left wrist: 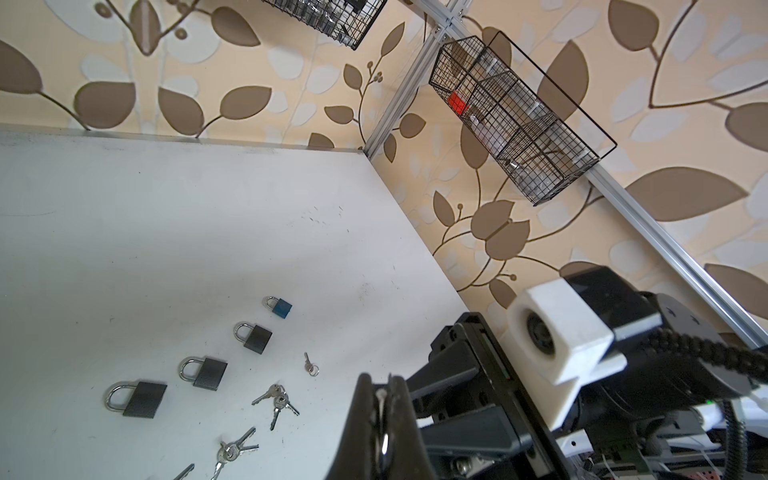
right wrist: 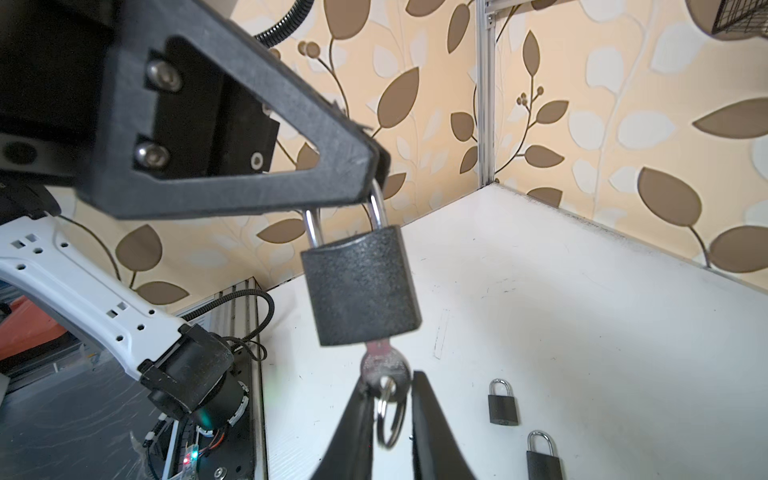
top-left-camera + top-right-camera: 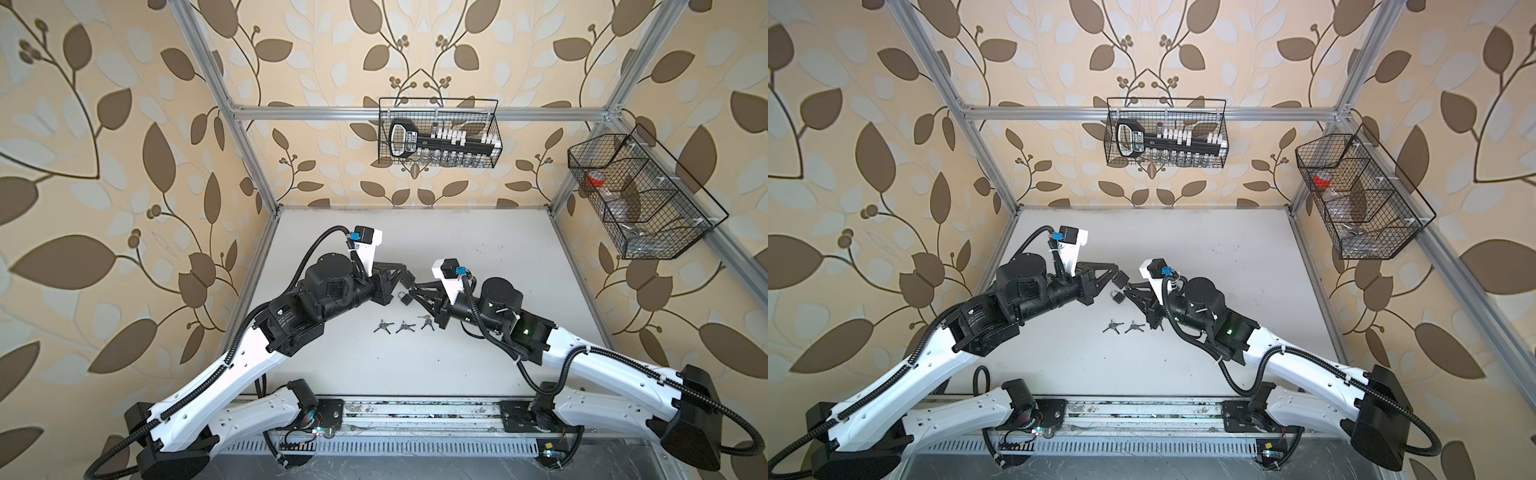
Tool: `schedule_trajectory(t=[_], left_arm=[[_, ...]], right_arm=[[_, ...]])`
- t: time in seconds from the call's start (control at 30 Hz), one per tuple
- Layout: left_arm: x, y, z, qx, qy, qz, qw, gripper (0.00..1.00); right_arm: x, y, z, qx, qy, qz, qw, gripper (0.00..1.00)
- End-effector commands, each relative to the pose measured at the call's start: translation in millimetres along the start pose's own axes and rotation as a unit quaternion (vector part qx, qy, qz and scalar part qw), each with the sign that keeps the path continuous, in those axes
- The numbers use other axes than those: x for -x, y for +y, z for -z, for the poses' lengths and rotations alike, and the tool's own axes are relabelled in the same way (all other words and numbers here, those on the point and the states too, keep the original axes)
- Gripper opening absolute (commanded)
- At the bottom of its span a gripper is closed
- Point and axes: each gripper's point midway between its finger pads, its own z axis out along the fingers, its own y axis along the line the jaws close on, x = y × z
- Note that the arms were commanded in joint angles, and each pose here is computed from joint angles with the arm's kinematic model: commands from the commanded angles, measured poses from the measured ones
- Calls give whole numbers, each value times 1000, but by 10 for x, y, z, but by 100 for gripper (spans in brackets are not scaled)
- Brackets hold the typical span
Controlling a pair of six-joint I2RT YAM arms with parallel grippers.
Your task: Lock with the key
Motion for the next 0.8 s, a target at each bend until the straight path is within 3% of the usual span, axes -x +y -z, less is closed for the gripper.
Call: schedule_trajectory(t=[0.0,0.17,0.33,0.5,0.77], left_arm=[[275,-186,150,-29,-48,0,998,0],[296,-186,161,-27,-51,-1,998,0],[347,-159,217,-14,-61,-6,998,0],[545,83,445,60,-94,-22,994,0],[598,354,568,100,-98,7,990,0]], right_arm=[[162,6,-9,-4,-21,4,1000,11],[108,-3,13,-7,-15,7,1000,0],[-48,-50,45,-17,1,17,1000,0],[-459,-168,27,-37,43,14,998,0],[-885,-82,-194,-22,93,-8,995,0]])
